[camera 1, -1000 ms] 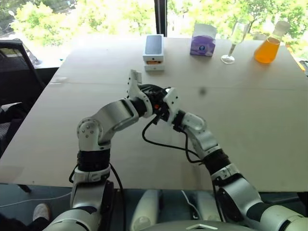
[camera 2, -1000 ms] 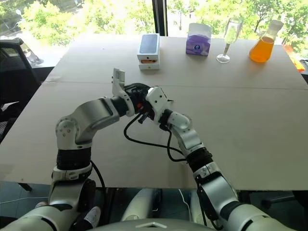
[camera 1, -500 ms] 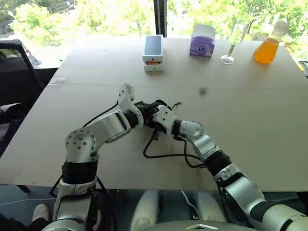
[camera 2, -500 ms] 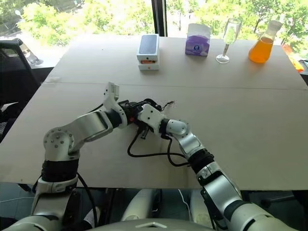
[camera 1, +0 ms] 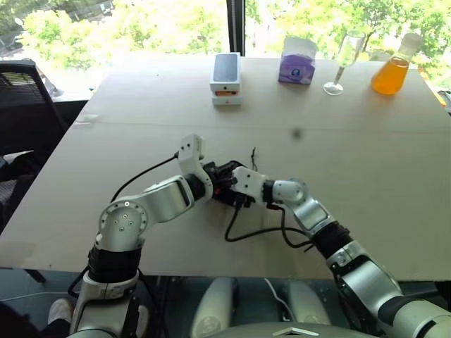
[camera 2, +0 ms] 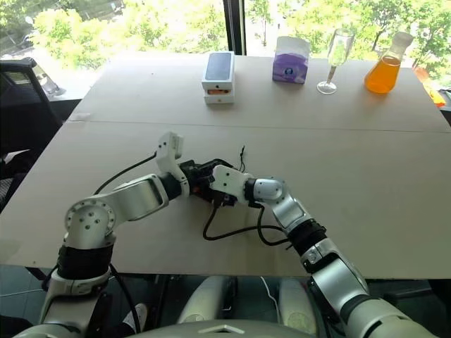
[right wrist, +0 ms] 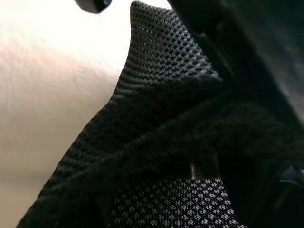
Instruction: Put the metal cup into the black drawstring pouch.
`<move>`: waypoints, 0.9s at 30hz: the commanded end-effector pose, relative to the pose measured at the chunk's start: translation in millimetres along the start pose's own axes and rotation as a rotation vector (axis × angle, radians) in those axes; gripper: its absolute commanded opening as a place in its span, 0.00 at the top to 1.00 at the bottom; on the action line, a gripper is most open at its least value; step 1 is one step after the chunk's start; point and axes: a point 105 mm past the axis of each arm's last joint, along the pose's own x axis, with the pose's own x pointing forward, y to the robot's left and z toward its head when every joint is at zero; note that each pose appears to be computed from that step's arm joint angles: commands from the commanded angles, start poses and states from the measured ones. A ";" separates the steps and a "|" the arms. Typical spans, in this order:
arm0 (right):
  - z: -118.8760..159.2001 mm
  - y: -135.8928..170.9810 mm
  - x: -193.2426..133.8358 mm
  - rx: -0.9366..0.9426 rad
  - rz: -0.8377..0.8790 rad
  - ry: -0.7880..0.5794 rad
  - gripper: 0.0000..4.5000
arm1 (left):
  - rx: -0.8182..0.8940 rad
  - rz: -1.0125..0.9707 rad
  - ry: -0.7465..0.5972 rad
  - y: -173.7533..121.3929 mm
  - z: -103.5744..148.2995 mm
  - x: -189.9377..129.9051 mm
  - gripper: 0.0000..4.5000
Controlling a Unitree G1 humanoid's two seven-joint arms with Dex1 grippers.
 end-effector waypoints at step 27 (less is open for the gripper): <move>18.1 -46.8 -85.1 -0.022 -0.246 0.026 0.32 | 0.296 0.045 -0.068 31.9 11.2 -25.1 1.00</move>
